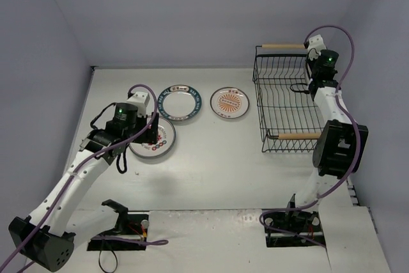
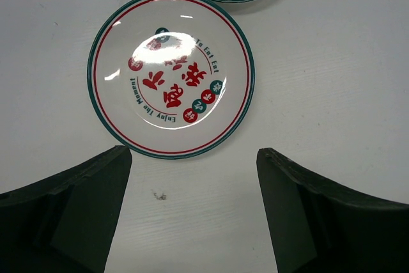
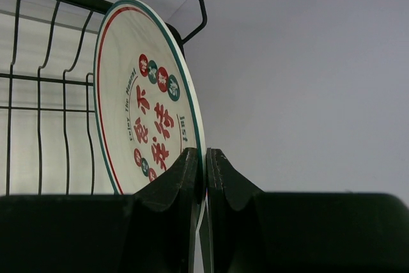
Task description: Load the plates into the dish rack
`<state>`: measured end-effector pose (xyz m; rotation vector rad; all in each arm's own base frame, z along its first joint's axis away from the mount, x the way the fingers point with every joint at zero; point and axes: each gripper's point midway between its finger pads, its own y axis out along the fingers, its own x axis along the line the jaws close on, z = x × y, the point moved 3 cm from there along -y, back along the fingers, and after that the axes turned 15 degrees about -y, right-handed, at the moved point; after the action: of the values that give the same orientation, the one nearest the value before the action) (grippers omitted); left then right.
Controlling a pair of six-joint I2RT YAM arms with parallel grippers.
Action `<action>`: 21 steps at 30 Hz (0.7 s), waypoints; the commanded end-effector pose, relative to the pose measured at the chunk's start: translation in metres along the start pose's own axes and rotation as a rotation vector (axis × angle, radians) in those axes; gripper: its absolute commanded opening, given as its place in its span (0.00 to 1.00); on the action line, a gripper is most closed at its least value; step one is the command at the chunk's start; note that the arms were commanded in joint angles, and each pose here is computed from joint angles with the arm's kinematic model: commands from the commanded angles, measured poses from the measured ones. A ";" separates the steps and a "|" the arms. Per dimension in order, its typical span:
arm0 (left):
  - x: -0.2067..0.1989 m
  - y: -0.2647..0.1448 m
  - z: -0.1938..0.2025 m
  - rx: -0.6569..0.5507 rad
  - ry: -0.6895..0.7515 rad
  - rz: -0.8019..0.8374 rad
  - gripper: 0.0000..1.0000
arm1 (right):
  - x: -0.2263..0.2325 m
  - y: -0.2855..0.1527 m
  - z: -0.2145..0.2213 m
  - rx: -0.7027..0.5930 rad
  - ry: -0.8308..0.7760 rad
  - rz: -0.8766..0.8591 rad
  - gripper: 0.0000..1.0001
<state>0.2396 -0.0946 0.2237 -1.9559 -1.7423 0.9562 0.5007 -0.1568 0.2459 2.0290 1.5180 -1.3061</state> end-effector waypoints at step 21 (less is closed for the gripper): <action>-0.016 0.003 -0.021 -0.057 -0.018 0.059 0.80 | -0.036 0.010 0.018 -0.035 0.062 0.172 0.00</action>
<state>0.2466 -0.1013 0.2174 -1.9564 -1.7129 0.9758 0.4926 -0.1835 0.2202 2.0808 1.4744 -1.3406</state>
